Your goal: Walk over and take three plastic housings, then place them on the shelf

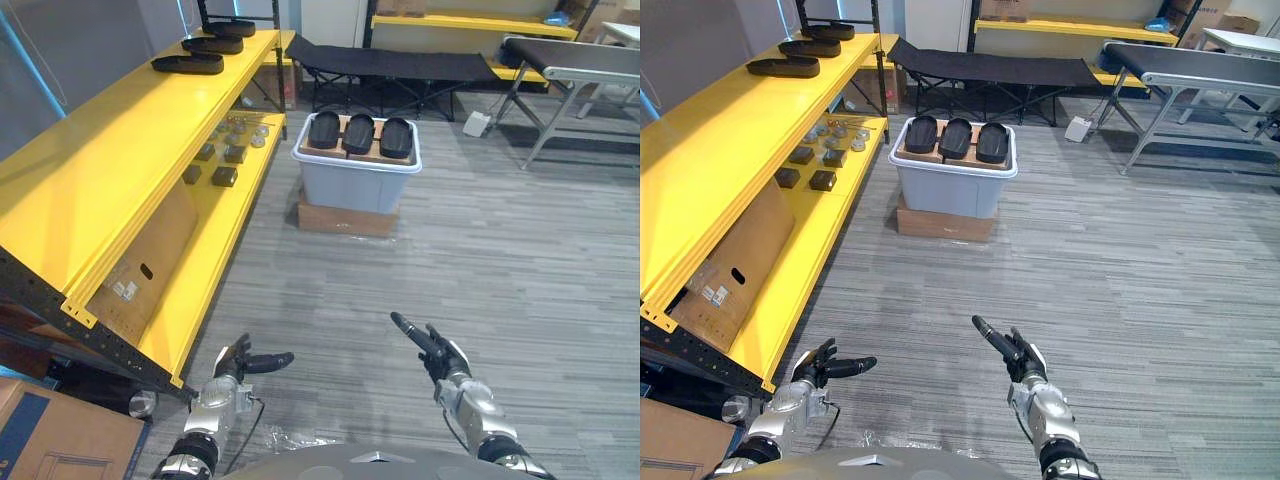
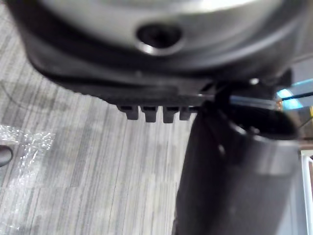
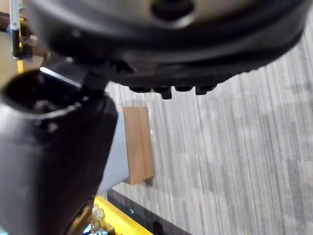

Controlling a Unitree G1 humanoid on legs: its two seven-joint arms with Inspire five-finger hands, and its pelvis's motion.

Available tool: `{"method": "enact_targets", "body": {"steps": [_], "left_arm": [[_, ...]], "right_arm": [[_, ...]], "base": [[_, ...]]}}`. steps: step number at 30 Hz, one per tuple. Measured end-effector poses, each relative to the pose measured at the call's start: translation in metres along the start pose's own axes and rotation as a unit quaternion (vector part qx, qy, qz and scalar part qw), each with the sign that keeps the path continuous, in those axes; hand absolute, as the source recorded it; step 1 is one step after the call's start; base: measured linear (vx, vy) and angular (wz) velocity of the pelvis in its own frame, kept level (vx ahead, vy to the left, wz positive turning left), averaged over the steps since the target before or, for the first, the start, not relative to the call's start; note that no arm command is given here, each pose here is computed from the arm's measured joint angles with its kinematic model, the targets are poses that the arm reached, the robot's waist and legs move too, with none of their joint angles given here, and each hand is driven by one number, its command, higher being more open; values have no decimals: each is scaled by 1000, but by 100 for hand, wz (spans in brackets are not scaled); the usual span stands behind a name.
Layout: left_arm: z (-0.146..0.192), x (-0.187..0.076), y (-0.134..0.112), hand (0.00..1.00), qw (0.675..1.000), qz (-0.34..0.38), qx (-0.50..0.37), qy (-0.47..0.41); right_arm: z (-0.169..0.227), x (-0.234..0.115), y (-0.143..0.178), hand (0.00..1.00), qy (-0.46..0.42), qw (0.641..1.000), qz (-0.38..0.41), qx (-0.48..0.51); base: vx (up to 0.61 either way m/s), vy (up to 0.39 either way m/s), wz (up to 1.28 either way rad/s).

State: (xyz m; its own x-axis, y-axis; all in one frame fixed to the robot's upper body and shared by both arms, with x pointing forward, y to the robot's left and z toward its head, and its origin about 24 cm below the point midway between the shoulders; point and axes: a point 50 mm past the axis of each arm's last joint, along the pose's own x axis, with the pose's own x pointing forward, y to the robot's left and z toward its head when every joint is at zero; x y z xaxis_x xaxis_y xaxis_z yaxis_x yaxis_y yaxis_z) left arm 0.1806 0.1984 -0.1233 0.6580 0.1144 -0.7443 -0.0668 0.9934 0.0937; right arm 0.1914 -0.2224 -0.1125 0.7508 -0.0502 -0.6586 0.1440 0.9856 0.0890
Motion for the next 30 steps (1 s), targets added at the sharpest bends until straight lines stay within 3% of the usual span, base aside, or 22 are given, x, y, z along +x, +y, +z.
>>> {"method": "enact_targets", "body": {"steps": [10, 16, 20, 30], "left_arm": [[6, 1, -12, 100, 996, -78, -35, -10], [4, 0, -10, 100, 989, -74, -126, -8], [-12, -4, -10, 100, 985, -55, -163, 11], [-43, -14, -17, 100, 979, -51, -189, 52]], "right_arm": [[-3, 3, -2, 100, 29, 999, 19, -22], [-8, 0, -5, 100, 36, 999, 5, -19], [-32, -10, -9, 100, 61, 998, -19, 17], [-74, -29, 3, 100, 107, 991, -44, 70]], "base": [[-5, 9, 2], [-108, 33, 0], [-135, 19, 7], [-108, 33, 0]]}}
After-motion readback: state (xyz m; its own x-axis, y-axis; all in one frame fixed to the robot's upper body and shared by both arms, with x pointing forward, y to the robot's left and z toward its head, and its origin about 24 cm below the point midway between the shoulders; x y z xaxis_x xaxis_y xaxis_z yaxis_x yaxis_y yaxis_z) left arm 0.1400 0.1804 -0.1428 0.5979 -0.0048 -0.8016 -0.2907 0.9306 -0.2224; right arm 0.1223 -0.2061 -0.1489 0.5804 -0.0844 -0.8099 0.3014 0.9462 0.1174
